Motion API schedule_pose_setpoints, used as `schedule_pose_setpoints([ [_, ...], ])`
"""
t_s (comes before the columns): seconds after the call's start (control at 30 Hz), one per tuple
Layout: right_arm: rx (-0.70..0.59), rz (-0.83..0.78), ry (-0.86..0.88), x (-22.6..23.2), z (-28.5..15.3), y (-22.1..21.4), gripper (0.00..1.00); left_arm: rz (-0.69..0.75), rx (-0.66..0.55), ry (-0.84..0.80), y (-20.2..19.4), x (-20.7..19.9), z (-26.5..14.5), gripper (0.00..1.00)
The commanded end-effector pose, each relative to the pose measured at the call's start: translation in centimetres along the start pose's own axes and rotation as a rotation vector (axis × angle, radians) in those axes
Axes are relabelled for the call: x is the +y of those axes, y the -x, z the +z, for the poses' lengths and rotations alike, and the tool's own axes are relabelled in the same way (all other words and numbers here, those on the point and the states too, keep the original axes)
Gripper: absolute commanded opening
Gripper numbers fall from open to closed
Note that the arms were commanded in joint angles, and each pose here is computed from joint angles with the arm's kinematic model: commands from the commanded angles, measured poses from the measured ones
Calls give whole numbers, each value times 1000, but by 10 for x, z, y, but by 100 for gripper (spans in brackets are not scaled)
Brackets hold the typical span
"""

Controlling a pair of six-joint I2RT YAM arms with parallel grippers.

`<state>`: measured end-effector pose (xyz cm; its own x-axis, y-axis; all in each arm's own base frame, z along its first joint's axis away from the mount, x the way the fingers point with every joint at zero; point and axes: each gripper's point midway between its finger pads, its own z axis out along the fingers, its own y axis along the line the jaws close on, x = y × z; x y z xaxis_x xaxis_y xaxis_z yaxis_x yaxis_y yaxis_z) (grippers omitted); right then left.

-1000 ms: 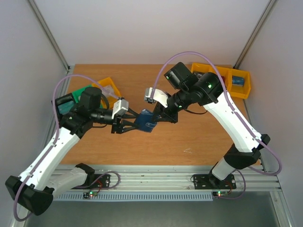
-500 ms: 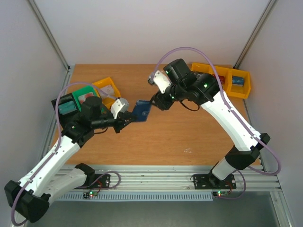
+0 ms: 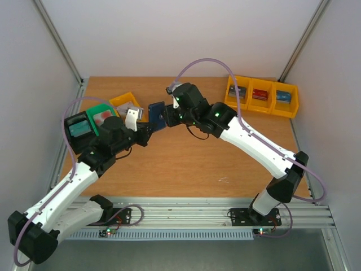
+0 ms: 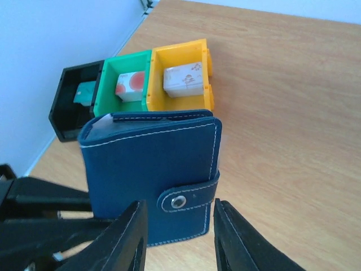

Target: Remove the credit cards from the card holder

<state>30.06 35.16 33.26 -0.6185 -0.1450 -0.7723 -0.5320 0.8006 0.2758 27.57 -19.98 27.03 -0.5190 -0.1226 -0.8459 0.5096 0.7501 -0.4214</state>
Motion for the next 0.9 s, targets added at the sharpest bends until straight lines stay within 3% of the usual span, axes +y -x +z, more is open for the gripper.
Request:
schedule_pose_setpoints([
  [0.0,2,145,38,8,17,2,34,-31,-117,-23,29,-9,-1,0],
  [0.2,102,115,134,26,37,-16,37,-35,-122,-25,27,-7,3,0],
  [0.33,131,96,80,18,49,-24,37,-36,-122,-51,27,-11,2,0],
  [0.57,59,-12,-71,-8,54,-8,30,-28,-108,-73,23,-14,4,0],
  [0.87,137,-81,-163,-23,70,-19,13,-35,-114,-90,23,-17,3,0],
])
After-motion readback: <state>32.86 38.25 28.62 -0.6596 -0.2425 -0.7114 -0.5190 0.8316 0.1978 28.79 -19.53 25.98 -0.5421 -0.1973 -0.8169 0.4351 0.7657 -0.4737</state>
